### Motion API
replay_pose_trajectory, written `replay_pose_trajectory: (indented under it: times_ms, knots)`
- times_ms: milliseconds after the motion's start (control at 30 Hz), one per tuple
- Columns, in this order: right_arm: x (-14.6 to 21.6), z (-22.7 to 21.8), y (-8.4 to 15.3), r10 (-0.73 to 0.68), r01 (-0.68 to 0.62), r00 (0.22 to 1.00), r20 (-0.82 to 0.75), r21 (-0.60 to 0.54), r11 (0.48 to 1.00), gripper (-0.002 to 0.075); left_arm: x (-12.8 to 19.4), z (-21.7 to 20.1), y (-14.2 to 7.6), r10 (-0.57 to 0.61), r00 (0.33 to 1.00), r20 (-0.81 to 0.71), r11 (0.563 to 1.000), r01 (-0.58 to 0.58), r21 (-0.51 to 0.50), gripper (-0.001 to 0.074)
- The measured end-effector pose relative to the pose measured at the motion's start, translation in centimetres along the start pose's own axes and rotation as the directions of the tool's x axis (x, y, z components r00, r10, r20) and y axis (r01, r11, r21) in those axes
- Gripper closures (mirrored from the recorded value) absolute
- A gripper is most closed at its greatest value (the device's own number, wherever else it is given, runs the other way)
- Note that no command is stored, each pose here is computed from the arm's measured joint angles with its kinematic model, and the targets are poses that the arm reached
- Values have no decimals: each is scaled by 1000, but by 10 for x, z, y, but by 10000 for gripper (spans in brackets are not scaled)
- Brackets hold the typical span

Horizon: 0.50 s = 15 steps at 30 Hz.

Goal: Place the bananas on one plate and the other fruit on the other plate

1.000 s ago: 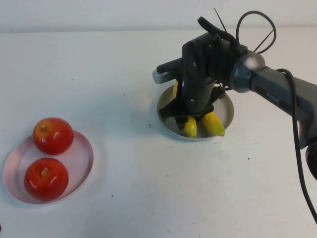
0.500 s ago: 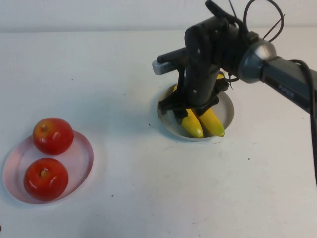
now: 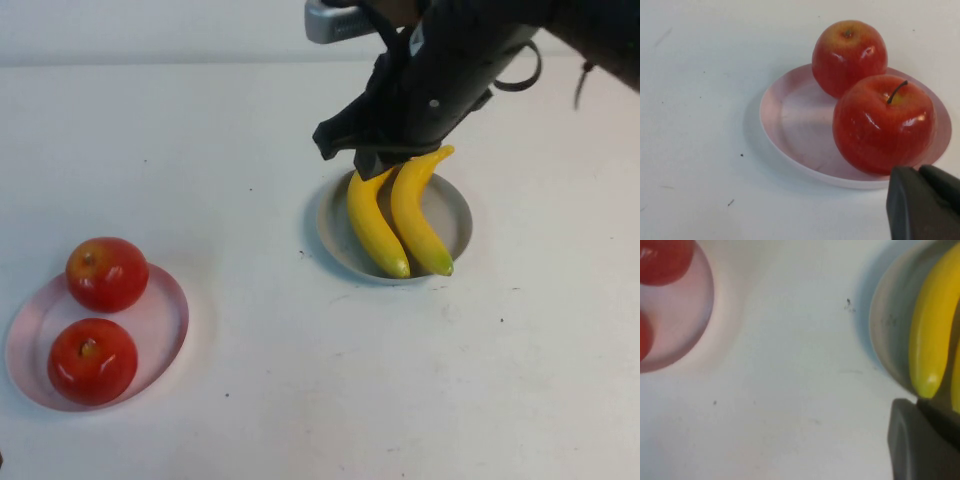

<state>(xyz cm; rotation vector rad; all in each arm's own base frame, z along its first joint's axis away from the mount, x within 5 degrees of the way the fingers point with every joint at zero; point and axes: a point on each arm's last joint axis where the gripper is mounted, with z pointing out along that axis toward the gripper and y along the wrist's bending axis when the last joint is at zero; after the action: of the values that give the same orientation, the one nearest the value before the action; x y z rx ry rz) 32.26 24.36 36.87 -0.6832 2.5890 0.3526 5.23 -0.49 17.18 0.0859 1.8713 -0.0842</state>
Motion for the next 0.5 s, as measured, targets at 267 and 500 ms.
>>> replay_pose_trajectory:
  times_ms: [267,500]
  knots:
    - [72,-41,-3,17,-19,996,-83,-21,1000,740,0,0,0,0,1000,0,1000,0,0,737]
    - [98,-57,-6,21,-24,996,-90,-27,999,741,0,0,0,0,1000,0,1000,0,0,737]
